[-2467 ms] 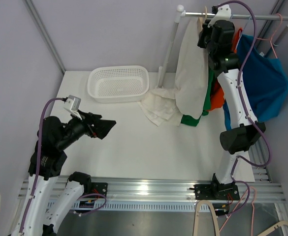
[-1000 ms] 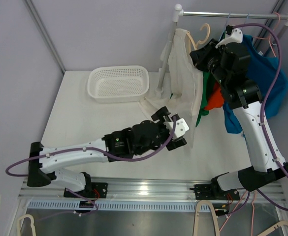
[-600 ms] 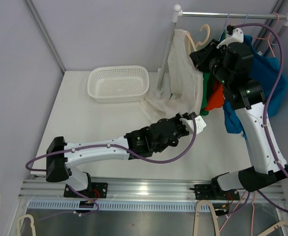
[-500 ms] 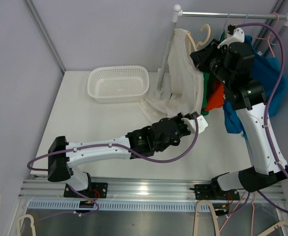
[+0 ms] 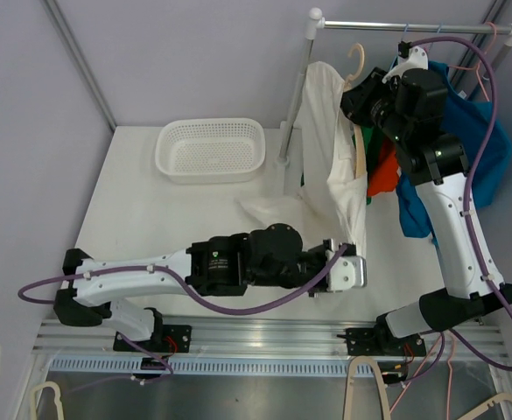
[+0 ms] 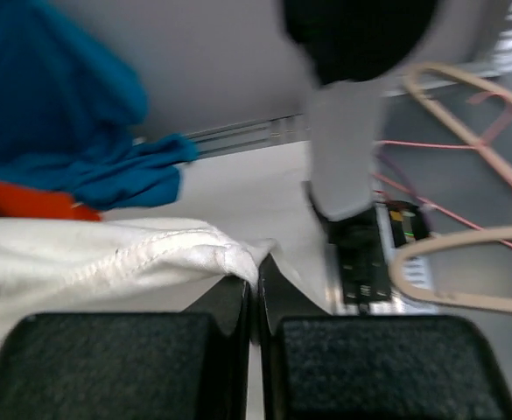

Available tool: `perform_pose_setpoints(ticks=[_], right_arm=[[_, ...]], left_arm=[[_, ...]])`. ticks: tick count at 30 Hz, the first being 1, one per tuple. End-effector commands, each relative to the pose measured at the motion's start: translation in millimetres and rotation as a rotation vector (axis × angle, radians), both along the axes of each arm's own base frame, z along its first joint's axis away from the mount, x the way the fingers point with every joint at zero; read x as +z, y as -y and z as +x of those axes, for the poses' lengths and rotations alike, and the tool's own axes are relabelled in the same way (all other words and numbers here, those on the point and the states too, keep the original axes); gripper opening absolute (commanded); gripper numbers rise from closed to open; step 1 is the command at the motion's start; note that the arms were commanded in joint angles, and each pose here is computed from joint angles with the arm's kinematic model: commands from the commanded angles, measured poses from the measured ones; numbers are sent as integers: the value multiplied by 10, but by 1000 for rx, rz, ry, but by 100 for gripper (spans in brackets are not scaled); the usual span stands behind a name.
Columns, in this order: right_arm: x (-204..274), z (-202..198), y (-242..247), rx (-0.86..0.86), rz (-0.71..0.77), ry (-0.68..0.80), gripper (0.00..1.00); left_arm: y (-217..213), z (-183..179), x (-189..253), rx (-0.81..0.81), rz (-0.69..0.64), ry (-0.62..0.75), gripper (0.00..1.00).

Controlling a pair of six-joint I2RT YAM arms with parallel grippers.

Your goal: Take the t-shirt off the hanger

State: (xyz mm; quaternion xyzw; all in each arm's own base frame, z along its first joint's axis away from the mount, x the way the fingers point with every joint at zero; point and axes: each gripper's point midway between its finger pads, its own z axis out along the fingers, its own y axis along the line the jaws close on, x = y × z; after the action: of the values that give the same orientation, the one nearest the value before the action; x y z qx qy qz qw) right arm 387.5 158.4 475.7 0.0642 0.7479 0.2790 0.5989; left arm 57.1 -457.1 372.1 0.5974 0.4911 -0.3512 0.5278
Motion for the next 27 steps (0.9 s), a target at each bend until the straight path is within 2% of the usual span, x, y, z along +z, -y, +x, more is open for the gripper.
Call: perform_pose_setpoints(ticks=[1,4,6,8,10,12,13,16,18,19,21,22,24,26,27], right_arm=[[478,-3,-1,41,55,143,0],[537,-52,92,23,50,153,0],[561,-117,135,18,45,145,0],[581,-209,167,23,39,125,0],[456,-288,156,44,19,53,0],[559,-414,172,69,14,48,0],[420,-460,130,106,3,-18,0],[318,-619,64,167,21,-63,0],[243,-717,36,196,28,-76,0],[75,-751,35,202,20,-122,0],[29,-950,100,200,1,-123,0],[-60,-1032,126,198,-10,-149,0],[-243,-1224,182,200,-42,-181,0],[-473,-1415,200,210,-85,-244,0],[-526,-1462,233,198,-110,-251,0]], left_arm=[[-215,-986,-439,-420,239,-189,1],[-265,-1118,-861,-491,373,-246,1],[-267,-1031,-1155,-431,442,-257,1],[-225,-758,-1356,-329,431,-250,1],[-233,-425,-1288,-247,367,-304,1],[-243,-228,-1408,-185,352,-340,1],[-218,30,-1491,-65,360,-315,1],[-163,478,-1610,159,372,-282,1],[-164,719,-1548,288,322,-295,1],[-207,954,-1495,380,271,-297,1],[-362,1198,-1256,502,150,-367,1],[-481,1440,-1120,563,76,-395,1],[-674,1599,-726,611,-58,-444,1],[-894,1864,-241,695,-127,-451,1],[-985,2027,-259,791,-108,-440,1]])
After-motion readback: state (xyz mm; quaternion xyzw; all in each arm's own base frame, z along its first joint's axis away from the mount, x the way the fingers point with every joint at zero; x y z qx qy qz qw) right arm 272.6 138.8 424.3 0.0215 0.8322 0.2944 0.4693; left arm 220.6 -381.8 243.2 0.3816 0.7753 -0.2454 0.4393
